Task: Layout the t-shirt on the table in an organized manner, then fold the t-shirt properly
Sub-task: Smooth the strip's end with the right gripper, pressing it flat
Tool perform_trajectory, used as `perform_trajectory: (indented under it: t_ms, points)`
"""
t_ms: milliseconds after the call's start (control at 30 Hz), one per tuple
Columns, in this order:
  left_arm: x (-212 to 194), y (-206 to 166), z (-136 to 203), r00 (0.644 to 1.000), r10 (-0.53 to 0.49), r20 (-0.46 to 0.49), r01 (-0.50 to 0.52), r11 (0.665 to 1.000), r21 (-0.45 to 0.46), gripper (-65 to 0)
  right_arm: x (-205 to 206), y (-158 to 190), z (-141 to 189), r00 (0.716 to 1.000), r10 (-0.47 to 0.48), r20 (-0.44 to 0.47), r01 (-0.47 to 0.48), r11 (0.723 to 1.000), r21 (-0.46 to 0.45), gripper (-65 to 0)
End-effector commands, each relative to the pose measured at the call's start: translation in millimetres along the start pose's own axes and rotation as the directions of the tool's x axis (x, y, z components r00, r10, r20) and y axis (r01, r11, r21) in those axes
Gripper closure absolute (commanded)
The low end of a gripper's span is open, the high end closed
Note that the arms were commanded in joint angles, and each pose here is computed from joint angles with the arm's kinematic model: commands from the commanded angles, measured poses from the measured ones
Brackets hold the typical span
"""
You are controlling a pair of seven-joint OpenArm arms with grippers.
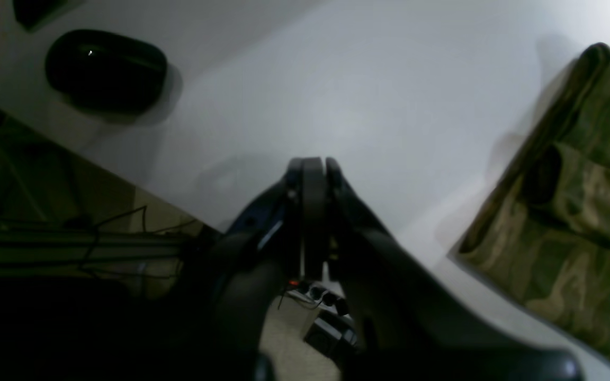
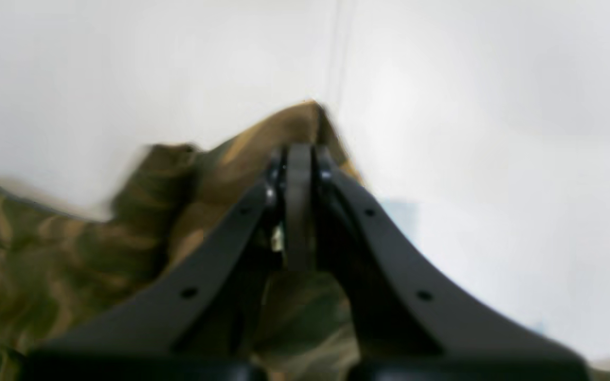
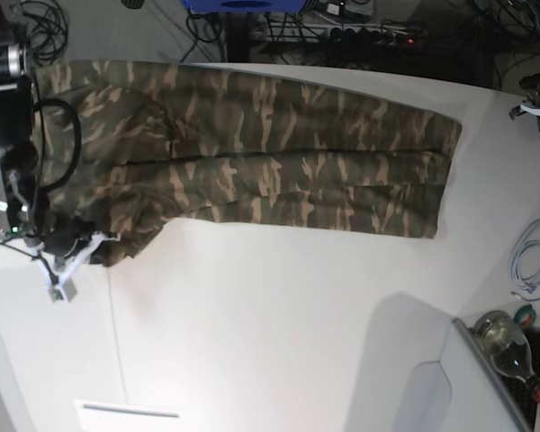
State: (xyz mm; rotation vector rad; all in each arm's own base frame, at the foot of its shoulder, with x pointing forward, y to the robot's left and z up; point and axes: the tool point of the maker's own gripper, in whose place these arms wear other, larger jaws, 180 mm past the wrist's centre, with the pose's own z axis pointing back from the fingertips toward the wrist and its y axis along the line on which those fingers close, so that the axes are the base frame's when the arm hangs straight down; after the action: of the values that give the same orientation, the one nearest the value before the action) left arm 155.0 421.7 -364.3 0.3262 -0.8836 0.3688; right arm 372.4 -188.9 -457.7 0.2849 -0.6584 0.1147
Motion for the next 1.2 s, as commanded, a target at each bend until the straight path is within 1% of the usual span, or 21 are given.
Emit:
perform_trajectory:
  t_ms: [0,67,133,267,433,533,667,800,1000,1167]
  points:
    - [16.9,6.8,1.7,0.999,-0.019,0.048,0.018,1.000,0.013,0.0,21.4,5.6,10.7,0.998,0.038,0.056,-0.039,0.999,0.011,0.0]
    - [18.4,6.1,1.1,0.998,-0.017,0.053,0.016,1.000,0.012,0.0,20.8,15.5,28.9,0.996,0.058,0.069,-0.060,0.998,0.015,0.0]
    - [18.9,5.7,0.6,0.999,-0.016,0.052,0.015,1.000,0.012,0.0,15.4,23.9,45.3,0.996,0.036,0.080,-0.038,0.999,0.016,0.0]
    - [22.5,3.7,-1.3,0.998,-0.012,0.061,0.011,1.000,0.009,0.0,-0.1,19.7,79.2,0.996,-0.001,0.086,0.003,1.000,-0.030,0.0]
    - [26.4,-0.1,-3.7,0.997,-0.009,0.070,0.009,1.000,0.002,0.0,-34.0,22.2,107.0,0.999,-0.001,0.036,0.003,0.998,-0.061,0.0]
    - [31.8,-11.0,-8.6,0.997,-0.038,0.073,0.040,0.999,-0.030,0.0,-54.5,31.5,116.2,1.000,-0.012,0.018,0.013,0.998,-0.059,0.0]
    - [30.1,-22.0,-11.7,0.997,-0.050,0.066,0.053,0.997,-0.058,0.0,-81.7,36.5,125.9,0.999,-0.021,-0.026,0.019,0.998,-0.060,0.0]
    - [30.6,-22.0,-11.9,0.997,-0.048,0.067,0.052,0.997,-0.057,0.0,-109.6,41.8,136.6,0.997,-0.025,-0.077,0.021,0.998,-0.061,0.0]
    - [29.6,-21.8,-12.3,0.997,-0.047,0.064,0.051,0.997,-0.057,0.0,-155.0,45.9,148.6,0.983,-0.053,-0.173,0.043,0.997,-0.062,0.0]
    - [20.8,-16.1,-16.4,0.998,-0.042,0.036,0.044,0.998,-0.053,0.0,-171.3,46.9,153.6,0.976,-0.063,-0.209,0.050,0.997,-0.066,0.0]
